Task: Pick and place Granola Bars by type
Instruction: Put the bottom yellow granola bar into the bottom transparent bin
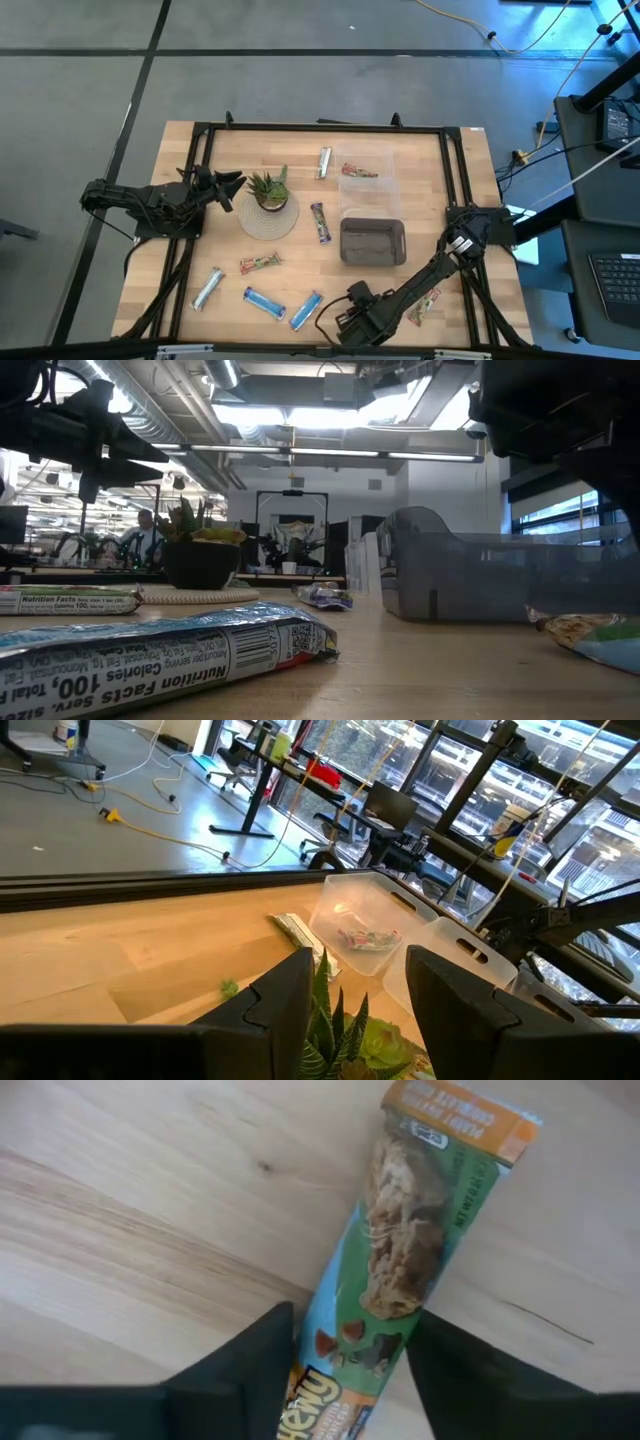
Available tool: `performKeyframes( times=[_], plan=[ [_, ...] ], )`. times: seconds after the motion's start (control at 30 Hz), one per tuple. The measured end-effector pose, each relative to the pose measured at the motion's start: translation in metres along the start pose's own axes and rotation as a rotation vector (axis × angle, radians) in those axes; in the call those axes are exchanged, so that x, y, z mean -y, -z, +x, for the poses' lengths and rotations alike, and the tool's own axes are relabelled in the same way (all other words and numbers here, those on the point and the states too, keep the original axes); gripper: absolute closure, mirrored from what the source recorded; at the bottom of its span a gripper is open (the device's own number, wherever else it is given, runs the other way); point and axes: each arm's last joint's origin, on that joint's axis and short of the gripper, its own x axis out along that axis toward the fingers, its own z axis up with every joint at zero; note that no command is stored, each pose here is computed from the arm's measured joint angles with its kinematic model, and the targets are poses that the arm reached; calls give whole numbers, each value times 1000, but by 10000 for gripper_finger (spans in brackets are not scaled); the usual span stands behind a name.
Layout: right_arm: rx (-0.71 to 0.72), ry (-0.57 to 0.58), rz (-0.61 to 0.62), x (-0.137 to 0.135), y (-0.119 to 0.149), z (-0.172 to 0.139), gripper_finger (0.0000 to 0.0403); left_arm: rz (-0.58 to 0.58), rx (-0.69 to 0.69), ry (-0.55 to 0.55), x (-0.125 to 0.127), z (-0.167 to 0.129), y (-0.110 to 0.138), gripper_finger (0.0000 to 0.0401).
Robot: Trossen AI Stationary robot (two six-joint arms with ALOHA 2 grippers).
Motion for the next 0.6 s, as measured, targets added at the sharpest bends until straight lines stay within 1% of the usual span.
performKeyframes(
  times=[0.17, 0.4, 0.5, 0.6],
  plan=[
    [-4, 3, 0, 0, 0, 0, 258, 0, 0, 0, 0, 0, 0, 244],
    [-13, 15, -9, -1, 1, -4, 295, 0, 0, 0, 0, 0, 0, 244],
    [-23, 1, -31, -5, 2, -13, 301, 0, 0, 0, 0, 0, 0, 244],
    [-8, -22, -58, -9, 1, -32, 302, 0, 0, 0, 0, 0, 0, 244]
  ],
)
